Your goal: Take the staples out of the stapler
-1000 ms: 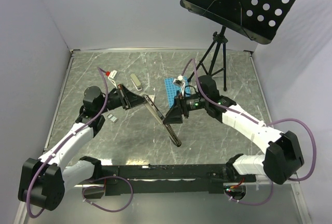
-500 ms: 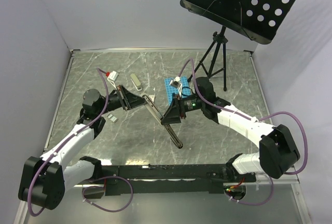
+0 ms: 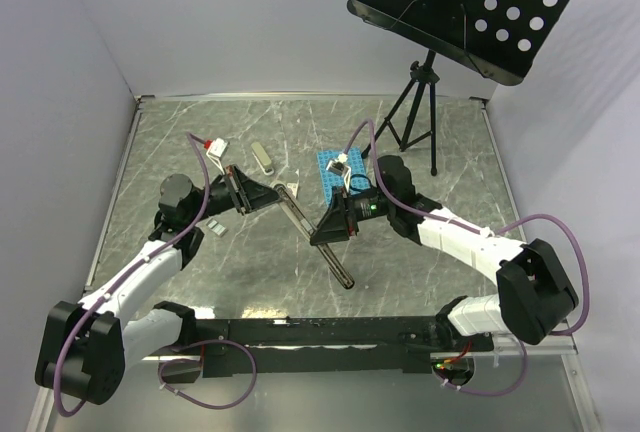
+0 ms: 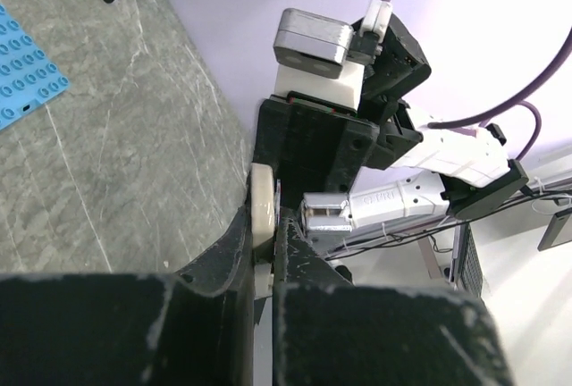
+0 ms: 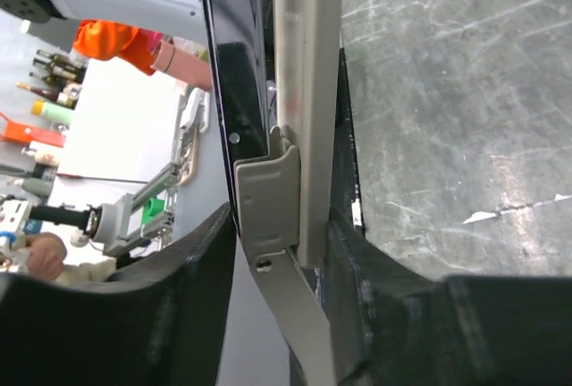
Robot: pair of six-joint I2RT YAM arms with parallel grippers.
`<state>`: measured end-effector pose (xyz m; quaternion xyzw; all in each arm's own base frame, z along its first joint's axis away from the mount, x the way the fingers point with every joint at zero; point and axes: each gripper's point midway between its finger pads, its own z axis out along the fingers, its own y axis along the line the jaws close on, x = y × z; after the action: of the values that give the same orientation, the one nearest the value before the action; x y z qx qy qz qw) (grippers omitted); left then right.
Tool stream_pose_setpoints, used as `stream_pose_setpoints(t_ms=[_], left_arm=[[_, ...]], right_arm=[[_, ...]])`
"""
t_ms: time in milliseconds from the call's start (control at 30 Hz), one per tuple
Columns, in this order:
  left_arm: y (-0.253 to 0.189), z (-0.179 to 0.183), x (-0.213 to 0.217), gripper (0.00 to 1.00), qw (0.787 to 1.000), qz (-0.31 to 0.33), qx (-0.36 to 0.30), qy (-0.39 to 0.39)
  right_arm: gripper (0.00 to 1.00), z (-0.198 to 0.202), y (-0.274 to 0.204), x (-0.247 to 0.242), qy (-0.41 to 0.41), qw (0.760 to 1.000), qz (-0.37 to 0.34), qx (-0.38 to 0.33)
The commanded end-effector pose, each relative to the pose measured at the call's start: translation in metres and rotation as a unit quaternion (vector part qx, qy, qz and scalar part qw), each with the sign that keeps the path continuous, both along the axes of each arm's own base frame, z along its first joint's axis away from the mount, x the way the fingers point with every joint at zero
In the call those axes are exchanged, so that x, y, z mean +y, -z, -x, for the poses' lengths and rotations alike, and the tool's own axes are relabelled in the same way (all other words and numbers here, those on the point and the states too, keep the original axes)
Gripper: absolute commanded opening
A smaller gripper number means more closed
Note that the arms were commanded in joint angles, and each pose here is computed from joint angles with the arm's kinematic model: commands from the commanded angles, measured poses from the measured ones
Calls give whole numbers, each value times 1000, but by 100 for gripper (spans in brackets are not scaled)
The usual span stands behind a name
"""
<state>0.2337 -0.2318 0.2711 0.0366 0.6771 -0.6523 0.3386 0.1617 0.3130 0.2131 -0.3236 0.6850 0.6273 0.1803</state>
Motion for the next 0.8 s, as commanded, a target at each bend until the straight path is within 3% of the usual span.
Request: stream_pose_setpoints(t_ms=[0, 67, 100, 133, 200, 233, 267, 400, 600, 767], left_arm=[[-26, 2, 3, 1, 999, 28, -44, -8], [-24, 1, 2, 2, 999, 25, -37, -7], [-20, -1, 2, 8, 999, 18, -28, -10], [-18, -3, 2, 25, 1000, 14, -23, -11], [-12, -6, 2, 37, 1000, 8, -14, -19], [-11, -7, 3, 50, 1000, 6, -12, -23], [-8, -9, 4, 53, 1000, 1, -9, -30], [-1, -15, 10, 59, 998, -14, 9, -57], [2, -29, 20, 60, 995, -42, 18, -91], [14, -44, 38, 62, 983, -101, 35, -148]], right_arm=[[23, 8, -11, 1, -22, 999, -31, -28], [7, 7, -10, 0, -14, 999, -29, -30], [4, 7, -12, -1, -12, 999, -30, -32], [0, 5, -12, -1, -4, 999, -27, -34], [0, 4, -11, -3, 6, 999, -19, -33], [0, 2, -10, -4, 14, 999, -13, -33], [0, -3, -9, -5, 27, 999, -8, -42], [0, -11, -5, -18, 59, 998, 8, -38], [0, -22, 16, -26, 102, 993, 50, -25], [0, -42, 46, -44, 186, 969, 160, -23]])
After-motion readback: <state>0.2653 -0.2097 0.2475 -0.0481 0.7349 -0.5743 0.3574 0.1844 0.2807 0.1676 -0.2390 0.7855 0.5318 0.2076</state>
